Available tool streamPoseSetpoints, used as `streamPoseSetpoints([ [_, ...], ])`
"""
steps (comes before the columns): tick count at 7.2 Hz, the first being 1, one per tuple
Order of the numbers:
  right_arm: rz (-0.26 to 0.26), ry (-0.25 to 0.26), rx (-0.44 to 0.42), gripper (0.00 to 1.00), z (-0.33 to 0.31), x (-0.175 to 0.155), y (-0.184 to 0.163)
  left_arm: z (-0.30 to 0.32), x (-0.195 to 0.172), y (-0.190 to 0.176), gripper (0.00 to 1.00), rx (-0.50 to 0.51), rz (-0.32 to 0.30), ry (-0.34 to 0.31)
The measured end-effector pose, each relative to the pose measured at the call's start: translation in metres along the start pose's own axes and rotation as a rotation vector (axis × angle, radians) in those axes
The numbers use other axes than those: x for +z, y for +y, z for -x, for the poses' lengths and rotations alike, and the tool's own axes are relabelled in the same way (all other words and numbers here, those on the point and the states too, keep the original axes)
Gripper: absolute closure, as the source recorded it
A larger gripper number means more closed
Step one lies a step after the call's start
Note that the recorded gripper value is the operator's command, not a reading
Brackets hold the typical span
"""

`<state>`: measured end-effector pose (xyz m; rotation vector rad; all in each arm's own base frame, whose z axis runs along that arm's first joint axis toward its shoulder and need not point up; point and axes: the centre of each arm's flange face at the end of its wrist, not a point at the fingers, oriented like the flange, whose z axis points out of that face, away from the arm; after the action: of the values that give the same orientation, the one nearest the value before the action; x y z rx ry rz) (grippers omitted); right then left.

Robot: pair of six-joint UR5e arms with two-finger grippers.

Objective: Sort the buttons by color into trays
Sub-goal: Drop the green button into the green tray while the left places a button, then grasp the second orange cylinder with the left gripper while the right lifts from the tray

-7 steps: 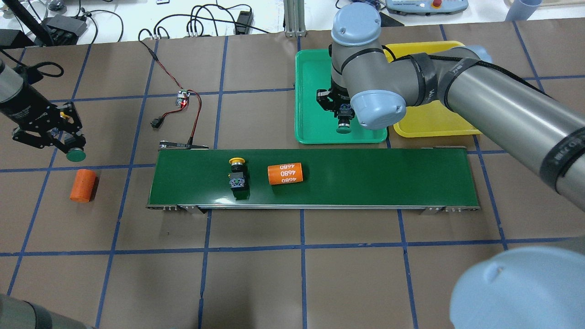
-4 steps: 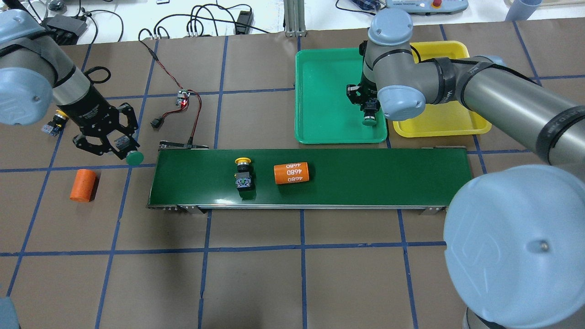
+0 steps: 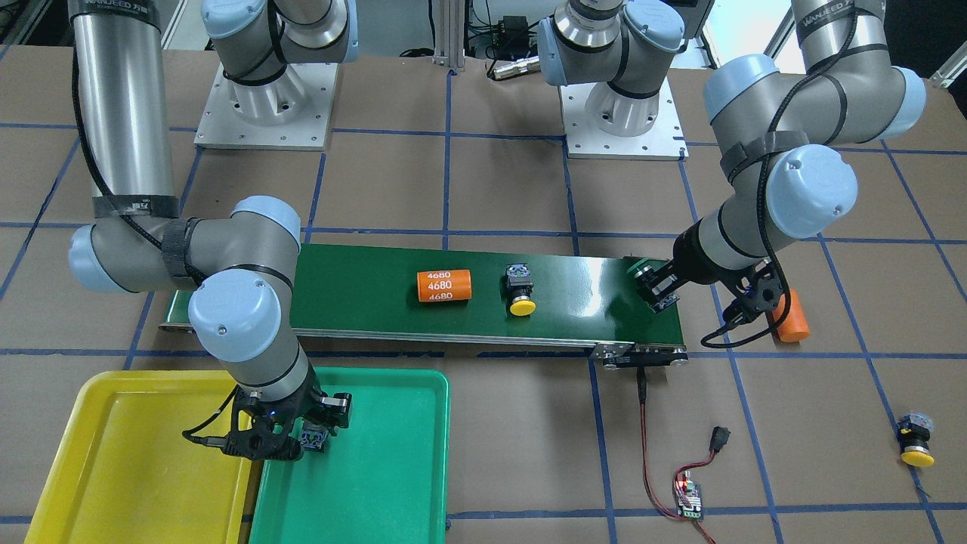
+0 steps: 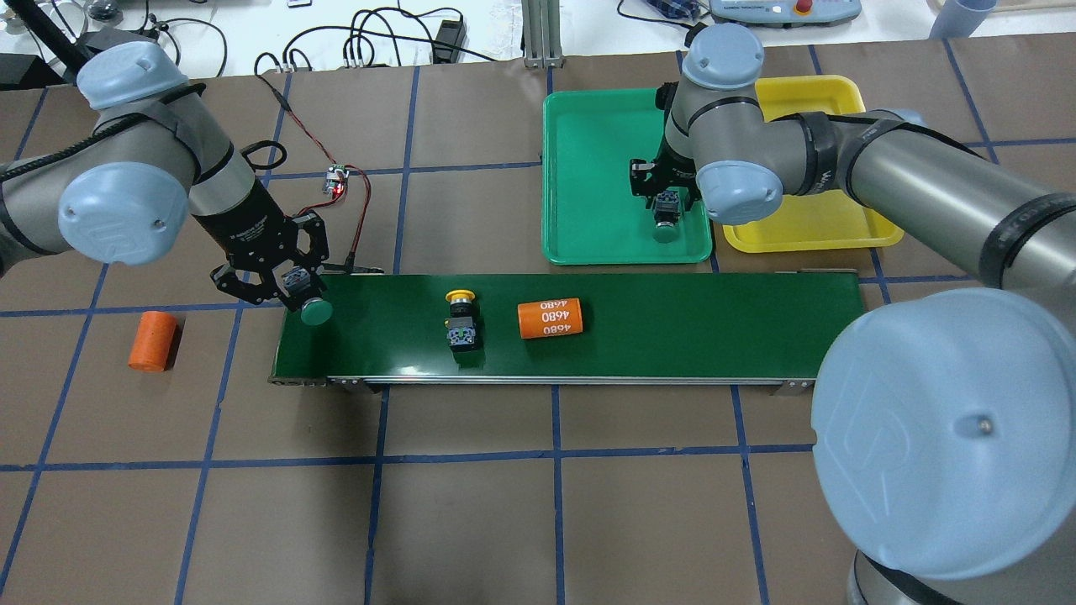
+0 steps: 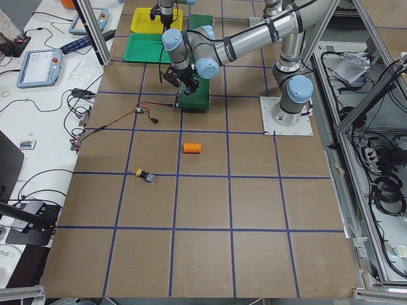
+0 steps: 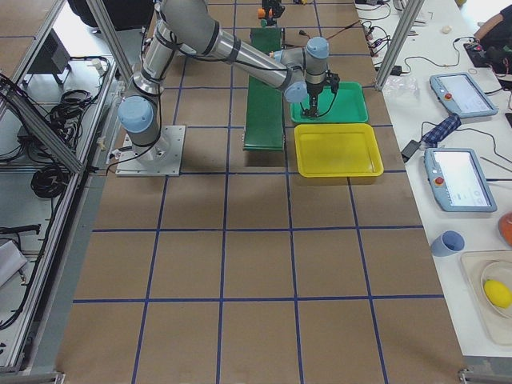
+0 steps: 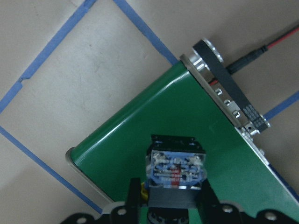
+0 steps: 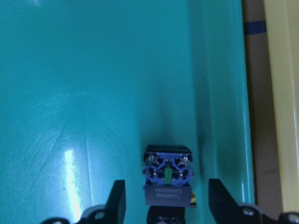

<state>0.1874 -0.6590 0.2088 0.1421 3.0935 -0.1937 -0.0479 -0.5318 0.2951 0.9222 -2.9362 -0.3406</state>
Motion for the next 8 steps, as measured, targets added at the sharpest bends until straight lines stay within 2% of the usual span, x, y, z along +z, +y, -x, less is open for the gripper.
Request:
streamPoseSetpoints([
  [2, -0.028, -0.010, -0.002, 0.00, 0.000, -0.021, -0.001, -0.001, 0.016, 0.000, 1.00, 0.274, 0.004, 0.002],
  [3, -0.048, -0.012, -0.003, 0.00, 0.000, -0.041, 0.001, -0.001, 0.026, 0.000, 0.75, 0.348, 0.007, 0.002],
  [4, -0.051, -0.010, -0.002, 0.00, 0.000, -0.062, 0.006, -0.002, 0.032, 0.002, 0.27, 0.385, 0.011, 0.001],
  [5, -0.037, -0.003, -0.002, 0.00, -0.001, -0.083, 0.014, -0.004, 0.034, 0.005, 0.00, 0.410, 0.009, -0.001],
  [6, -0.028, 0.004, -0.001, 0.00, -0.003, -0.108, 0.022, -0.009, 0.030, 0.008, 0.00, 0.427, -0.011, -0.001],
  [8, -0.039, 0.035, 0.001, 0.00, -0.009, -0.143, 0.032, -0.003, -0.003, 0.003, 0.00, 0.482, -0.079, 0.007],
])
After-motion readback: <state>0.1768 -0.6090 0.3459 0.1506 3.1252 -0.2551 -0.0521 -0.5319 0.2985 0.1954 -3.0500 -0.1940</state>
